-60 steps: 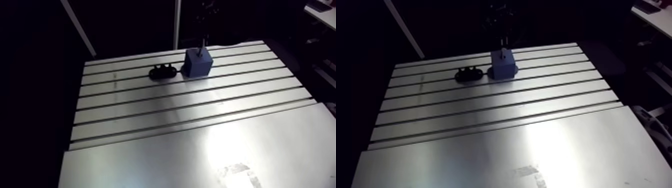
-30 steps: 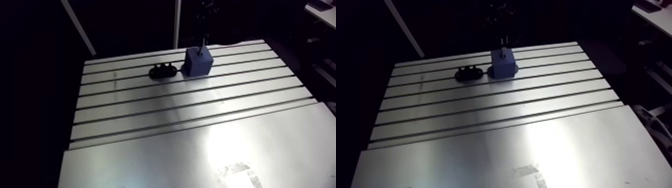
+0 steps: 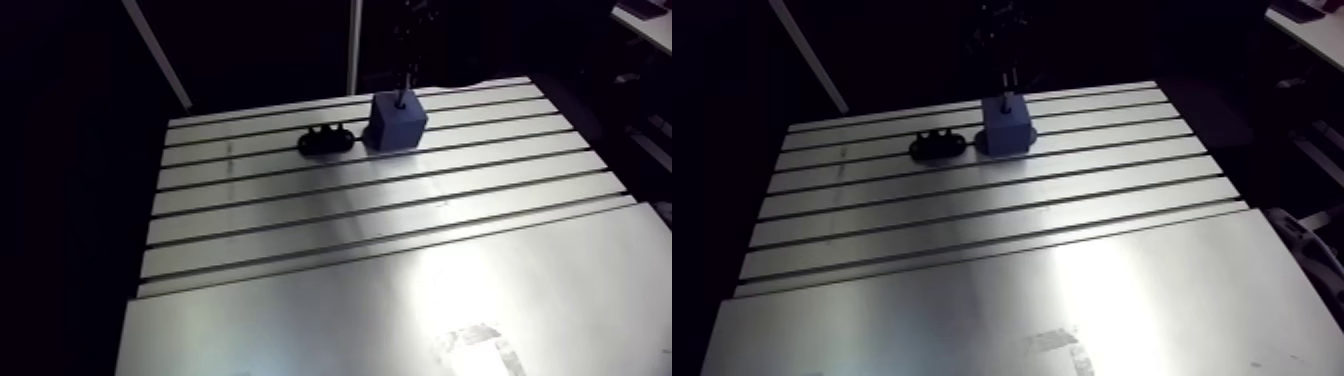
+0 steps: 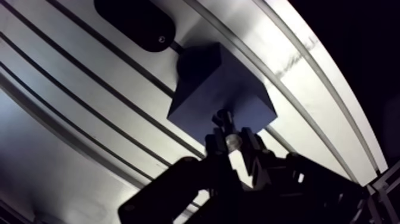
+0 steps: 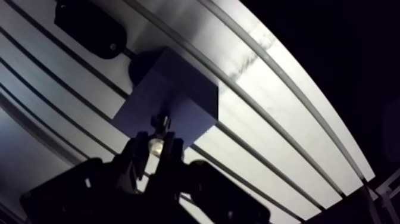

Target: Pick up the M10 bolt and insert it into the hex recess until seated.

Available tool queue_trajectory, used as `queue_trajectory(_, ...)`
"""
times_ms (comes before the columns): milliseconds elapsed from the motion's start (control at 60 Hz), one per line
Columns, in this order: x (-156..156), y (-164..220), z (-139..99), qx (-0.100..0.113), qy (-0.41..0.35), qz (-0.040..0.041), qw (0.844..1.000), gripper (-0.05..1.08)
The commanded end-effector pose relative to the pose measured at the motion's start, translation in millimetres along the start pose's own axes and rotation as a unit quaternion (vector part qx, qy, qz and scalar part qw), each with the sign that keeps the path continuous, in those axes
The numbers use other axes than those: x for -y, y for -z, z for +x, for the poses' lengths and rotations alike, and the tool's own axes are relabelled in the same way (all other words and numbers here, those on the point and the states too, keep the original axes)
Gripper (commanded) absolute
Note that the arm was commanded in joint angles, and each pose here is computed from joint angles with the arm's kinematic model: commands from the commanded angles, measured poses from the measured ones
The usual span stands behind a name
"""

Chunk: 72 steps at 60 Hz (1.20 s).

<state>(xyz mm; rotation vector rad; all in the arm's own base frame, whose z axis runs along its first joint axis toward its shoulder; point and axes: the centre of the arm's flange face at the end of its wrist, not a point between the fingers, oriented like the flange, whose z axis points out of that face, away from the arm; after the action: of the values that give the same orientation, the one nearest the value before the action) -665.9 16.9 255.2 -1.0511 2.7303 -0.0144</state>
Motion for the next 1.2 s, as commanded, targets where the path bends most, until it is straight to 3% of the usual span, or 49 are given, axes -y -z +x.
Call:
queue_trajectory(17,-0.9,-3.6,1.1,0.002,0.001,0.0021,1.000,0.90)
queue_trajectory(233,0.2,-5.5,0.9,0.003,0.002,0.0060,1.000,0.90)
queue_trajectory(717,1.6,-3.7,0.9,0.002,0.002,0.0063,1.000,0.91)
queue_trajectory(1200,1.5,1.3,0.5,0.000,0.002,0.0026,1.000,0.91)
